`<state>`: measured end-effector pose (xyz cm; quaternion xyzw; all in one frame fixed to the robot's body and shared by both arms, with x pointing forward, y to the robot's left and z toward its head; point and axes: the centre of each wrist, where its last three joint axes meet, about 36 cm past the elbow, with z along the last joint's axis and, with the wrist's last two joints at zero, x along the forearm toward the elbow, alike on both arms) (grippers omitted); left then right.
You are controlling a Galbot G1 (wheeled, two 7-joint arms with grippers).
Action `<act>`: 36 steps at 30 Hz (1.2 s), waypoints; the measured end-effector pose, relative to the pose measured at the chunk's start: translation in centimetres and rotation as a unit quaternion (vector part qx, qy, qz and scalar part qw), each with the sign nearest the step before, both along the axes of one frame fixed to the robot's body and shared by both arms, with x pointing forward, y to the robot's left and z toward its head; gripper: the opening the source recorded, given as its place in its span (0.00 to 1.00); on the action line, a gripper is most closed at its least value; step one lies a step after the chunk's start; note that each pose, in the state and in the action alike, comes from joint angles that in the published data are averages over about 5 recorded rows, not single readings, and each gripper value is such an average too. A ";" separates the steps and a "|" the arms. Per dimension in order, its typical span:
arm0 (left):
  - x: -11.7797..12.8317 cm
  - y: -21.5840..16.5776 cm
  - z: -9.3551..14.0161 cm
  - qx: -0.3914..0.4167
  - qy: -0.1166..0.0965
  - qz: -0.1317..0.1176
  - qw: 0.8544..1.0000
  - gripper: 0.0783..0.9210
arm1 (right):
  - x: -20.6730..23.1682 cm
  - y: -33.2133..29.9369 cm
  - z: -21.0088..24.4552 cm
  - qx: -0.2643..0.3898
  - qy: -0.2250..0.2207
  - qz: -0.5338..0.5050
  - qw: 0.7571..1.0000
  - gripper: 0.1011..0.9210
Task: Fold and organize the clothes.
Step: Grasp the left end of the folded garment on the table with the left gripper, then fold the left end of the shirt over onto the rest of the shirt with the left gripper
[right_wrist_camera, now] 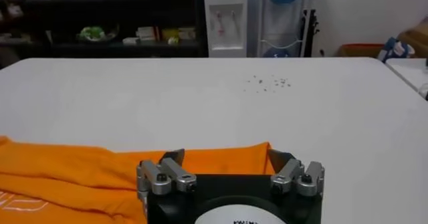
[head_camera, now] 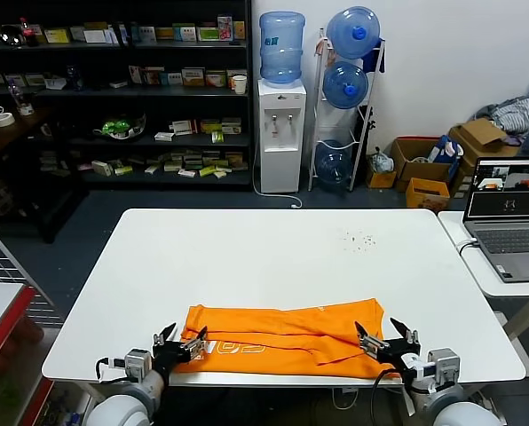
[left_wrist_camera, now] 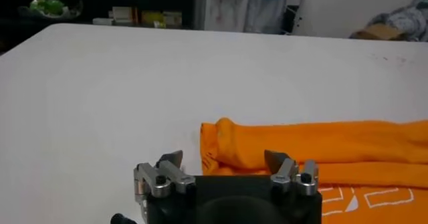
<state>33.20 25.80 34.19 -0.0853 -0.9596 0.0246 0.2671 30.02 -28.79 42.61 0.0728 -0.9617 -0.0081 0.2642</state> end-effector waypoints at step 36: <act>0.4 -0.3 0.6 -0.021 -0.021 0.020 0.999 0.06 | 0.3 0.2 -0.6 0.001 -0.006 -0.012 1.000 0.88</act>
